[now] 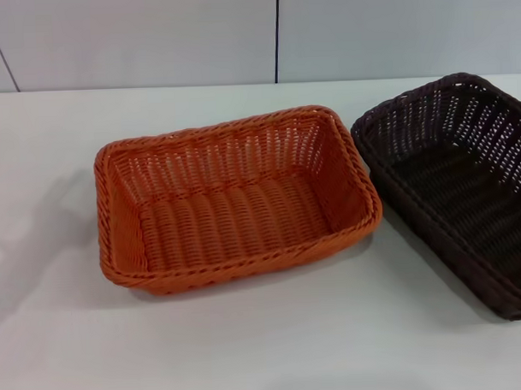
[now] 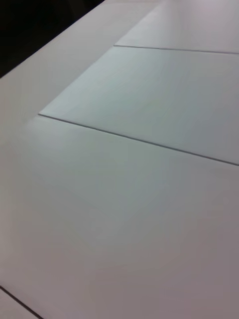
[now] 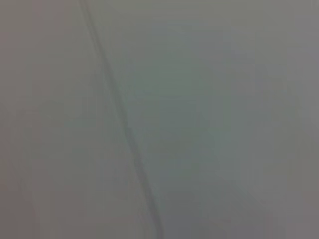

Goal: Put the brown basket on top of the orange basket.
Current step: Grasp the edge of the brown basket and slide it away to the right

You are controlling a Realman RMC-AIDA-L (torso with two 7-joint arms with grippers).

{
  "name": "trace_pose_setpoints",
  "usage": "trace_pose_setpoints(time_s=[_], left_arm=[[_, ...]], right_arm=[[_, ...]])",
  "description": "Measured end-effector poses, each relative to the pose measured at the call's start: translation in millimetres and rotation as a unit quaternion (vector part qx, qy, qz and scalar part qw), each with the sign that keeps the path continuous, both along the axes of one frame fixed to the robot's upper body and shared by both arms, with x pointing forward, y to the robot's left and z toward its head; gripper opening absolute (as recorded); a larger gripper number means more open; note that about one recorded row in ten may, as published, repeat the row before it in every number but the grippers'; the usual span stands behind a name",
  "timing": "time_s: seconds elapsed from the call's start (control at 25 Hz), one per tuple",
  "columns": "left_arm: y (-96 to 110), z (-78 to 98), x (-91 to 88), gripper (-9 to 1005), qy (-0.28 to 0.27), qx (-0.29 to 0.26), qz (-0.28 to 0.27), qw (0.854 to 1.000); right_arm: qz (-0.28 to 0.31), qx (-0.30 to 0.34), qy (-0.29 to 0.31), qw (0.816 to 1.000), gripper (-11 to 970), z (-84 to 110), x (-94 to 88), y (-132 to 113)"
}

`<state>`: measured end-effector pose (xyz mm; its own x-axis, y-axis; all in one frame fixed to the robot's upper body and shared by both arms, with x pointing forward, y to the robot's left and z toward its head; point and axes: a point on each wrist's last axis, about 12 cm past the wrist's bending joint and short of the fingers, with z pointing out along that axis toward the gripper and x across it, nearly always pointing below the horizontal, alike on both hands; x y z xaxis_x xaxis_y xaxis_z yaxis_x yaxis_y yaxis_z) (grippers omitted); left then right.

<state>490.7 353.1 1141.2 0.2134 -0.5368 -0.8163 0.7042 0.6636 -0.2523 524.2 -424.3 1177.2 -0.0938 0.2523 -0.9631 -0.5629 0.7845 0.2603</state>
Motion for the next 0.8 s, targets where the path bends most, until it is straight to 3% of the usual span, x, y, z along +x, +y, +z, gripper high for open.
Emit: trace_pose_setpoints(time_s=[0.32, 0.44, 0.6, 0.8], left_arm=[[-2, -7.5, -0.5, 802, 0.009, 0.012, 0.006, 1.0], [-2, -10.2, 0.4, 794, 0.012, 0.01, 0.009, 1.0], [-3, -10.7, 0.8, 783, 0.011, 0.012, 0.012, 1.0], [-3, -10.1, 2.0, 768, 0.01, 0.011, 0.011, 1.0]], right_arm=[[0.088, -0.161, 0.102, 0.978, 830, 100.3, -1.1, -17], [0.113, -0.19, 0.123, 0.968, 830, 123.5, -4.1, -24], [0.088, -0.216, 0.162, 0.959, 829, 133.0, -2.3, -33], [0.034, -0.247, 0.233, 0.94, 828, 124.7, 10.3, -40]])
